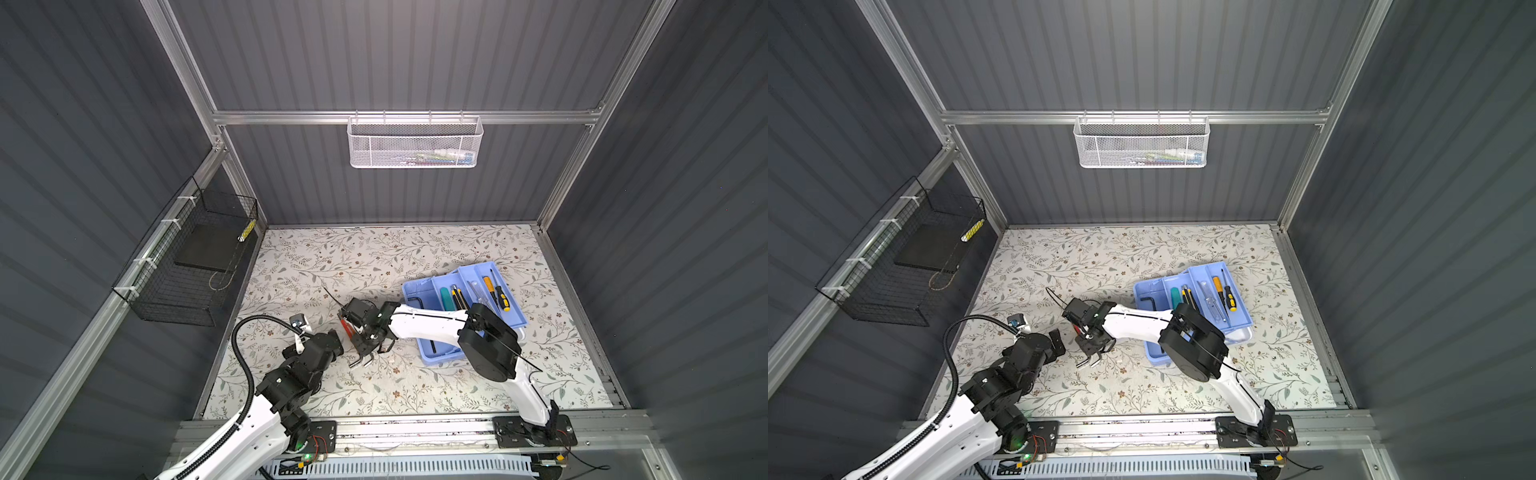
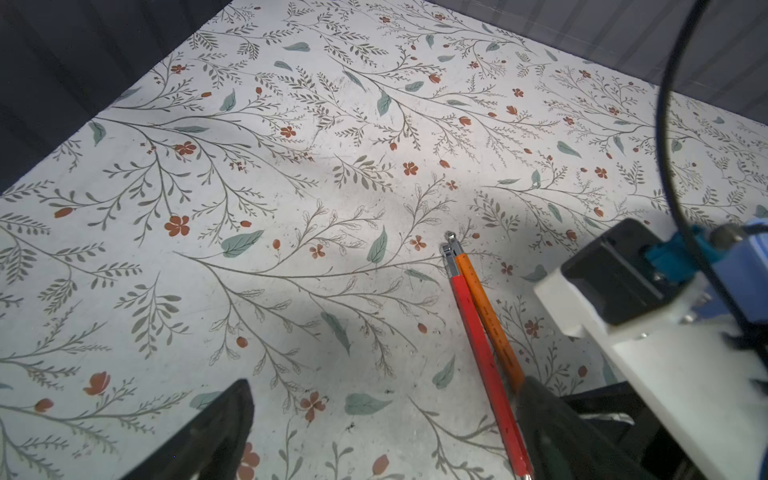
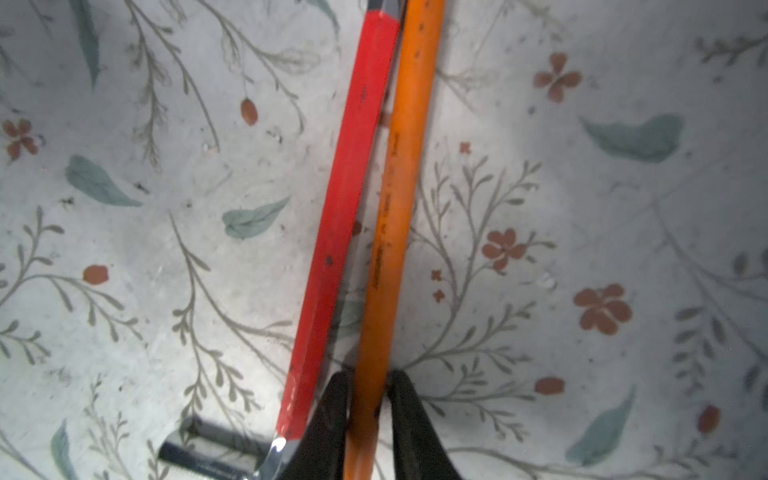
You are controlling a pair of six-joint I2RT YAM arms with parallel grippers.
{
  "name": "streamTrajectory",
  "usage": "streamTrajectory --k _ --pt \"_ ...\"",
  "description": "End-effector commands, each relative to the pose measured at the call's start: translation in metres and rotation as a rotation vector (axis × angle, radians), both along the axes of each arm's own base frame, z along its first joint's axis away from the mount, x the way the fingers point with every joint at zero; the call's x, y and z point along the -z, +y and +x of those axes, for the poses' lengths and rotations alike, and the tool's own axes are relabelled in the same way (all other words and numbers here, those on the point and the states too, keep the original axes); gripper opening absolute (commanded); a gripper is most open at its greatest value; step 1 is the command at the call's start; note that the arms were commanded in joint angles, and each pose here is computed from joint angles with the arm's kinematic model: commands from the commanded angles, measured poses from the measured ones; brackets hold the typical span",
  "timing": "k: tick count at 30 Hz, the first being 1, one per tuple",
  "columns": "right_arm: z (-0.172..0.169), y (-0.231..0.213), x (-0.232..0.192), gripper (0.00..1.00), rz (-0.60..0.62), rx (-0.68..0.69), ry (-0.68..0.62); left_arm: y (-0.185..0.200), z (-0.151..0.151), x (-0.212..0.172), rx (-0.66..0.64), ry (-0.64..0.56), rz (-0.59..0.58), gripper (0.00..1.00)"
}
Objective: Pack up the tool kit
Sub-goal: 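Lower the right gripper onto the orange hex key and close on it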
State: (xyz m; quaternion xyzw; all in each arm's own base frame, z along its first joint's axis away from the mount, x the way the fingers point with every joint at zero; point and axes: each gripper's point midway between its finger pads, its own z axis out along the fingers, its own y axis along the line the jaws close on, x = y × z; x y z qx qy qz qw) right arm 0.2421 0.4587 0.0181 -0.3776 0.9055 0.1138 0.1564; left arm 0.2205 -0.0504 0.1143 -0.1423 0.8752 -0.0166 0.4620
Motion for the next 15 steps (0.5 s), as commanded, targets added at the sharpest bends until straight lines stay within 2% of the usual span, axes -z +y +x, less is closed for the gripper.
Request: streamTrajectory --k 1,6,15 --pt "-0.002 -0.018 0.027 0.22 -0.112 0.02 0.012 0.004 -0.001 0.0 -0.011 -0.005 0.003 0.99" --pt "0.001 -0.02 0.033 0.16 -0.133 0.031 0.006 0.004 -0.002 0.0 -0.01 -0.003 0.005 0.99" --pt "0.006 -0.019 0.009 0.04 -0.087 0.051 -0.013 0.004 -0.001 0.0 -0.01 -0.004 0.004 0.99"
